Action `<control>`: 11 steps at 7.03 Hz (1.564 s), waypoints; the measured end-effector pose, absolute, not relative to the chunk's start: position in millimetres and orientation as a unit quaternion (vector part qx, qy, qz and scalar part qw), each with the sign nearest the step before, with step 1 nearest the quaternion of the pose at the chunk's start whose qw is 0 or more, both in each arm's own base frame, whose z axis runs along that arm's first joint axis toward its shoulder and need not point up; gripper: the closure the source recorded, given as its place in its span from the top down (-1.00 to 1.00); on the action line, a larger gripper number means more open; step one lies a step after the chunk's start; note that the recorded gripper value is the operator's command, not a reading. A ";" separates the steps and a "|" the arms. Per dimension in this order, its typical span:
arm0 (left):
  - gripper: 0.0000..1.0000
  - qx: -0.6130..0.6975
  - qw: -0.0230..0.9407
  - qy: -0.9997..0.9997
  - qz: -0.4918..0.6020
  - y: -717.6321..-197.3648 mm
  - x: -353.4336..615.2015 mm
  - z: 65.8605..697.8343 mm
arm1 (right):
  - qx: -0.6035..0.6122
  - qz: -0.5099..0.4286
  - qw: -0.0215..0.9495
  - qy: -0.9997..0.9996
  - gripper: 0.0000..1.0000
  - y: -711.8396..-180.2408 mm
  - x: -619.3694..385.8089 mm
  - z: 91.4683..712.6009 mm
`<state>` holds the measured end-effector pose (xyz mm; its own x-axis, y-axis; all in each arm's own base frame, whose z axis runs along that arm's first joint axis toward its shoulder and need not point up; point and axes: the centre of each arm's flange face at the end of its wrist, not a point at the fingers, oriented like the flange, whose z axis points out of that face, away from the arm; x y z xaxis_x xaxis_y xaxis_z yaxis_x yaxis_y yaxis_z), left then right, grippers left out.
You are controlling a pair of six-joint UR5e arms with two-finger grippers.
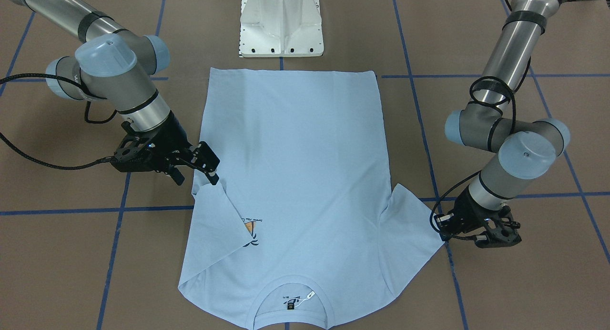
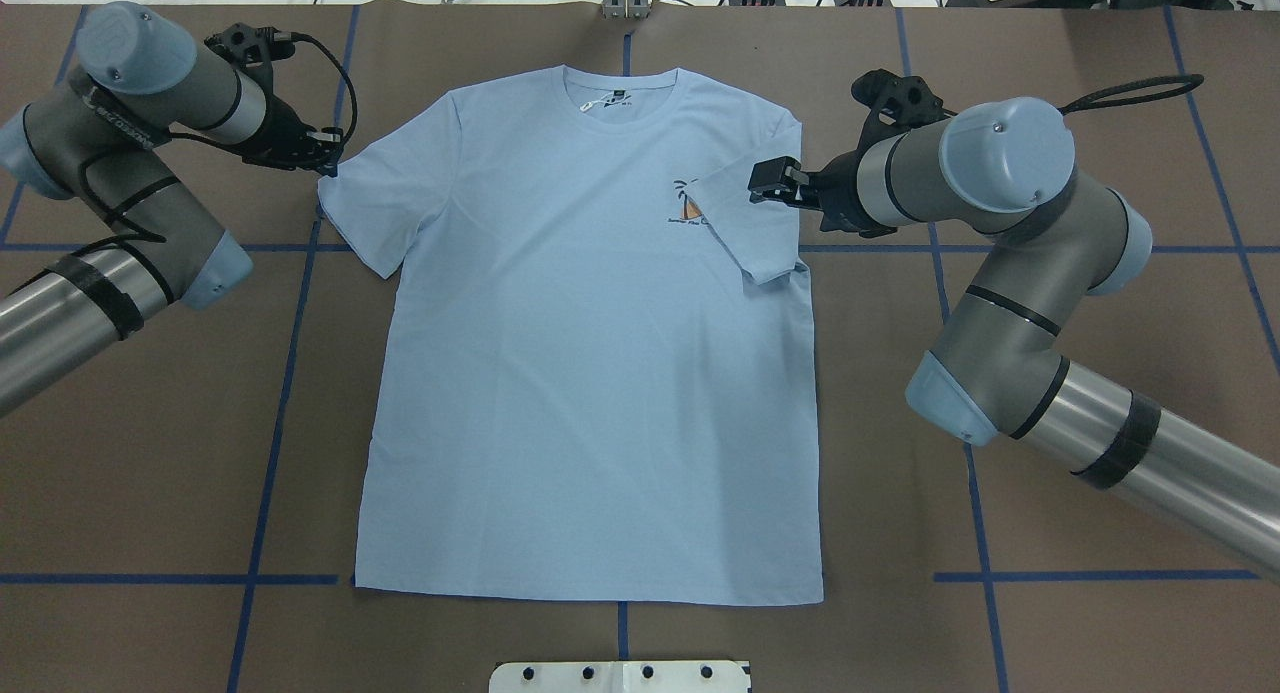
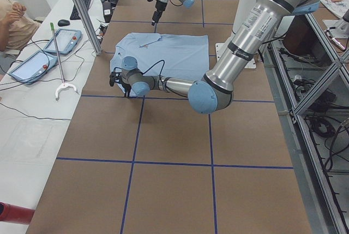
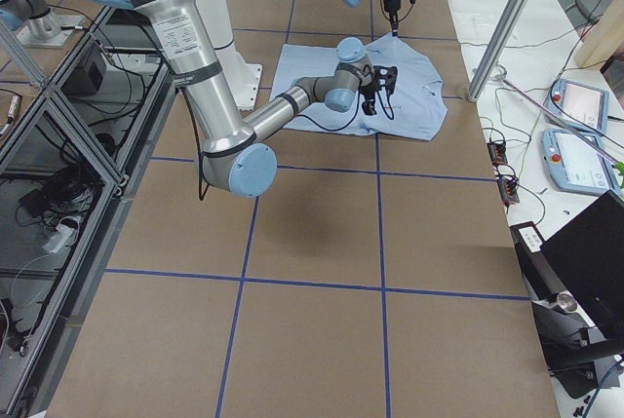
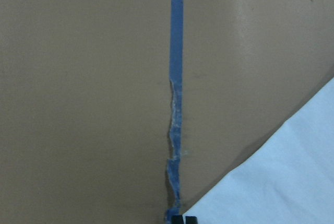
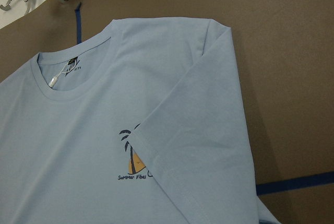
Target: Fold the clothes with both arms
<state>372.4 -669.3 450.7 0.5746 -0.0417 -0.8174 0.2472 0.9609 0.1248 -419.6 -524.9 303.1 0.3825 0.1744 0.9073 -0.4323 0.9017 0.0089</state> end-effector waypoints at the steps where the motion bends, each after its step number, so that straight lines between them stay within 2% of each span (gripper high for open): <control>1: -1.00 0.106 0.871 0.470 -0.095 -666.4 376.9 431.4 | 0.123 0.185 0.822 -0.525 1.00 -524.5 -419.2 302.5; 4: -1.00 0.064 0.847 0.511 -0.132 -649.3 442.3 361.5 | 0.123 0.185 0.822 -0.524 1.00 -523.9 -418.5 303.9; 8: -1.00 0.050 0.841 0.509 -0.178 -667.1 489.5 323.3 | 0.122 0.184 0.823 -0.524 1.00 -522.1 -421.0 304.3; 9: -0.47 0.052 0.840 0.507 -0.186 -670.8 497.7 316.2 | 0.122 0.184 0.823 -0.524 1.00 -521.6 -421.3 304.6; 10: 0.88 0.054 0.839 0.507 -0.191 -672.0 501.8 311.3 | 0.122 0.183 0.823 -0.524 1.00 -521.1 -421.3 304.8; 11: 0.90 0.055 0.835 0.513 -0.193 -669.3 502.7 303.7 | 0.122 0.183 0.822 -0.525 1.00 -520.4 -420.5 304.7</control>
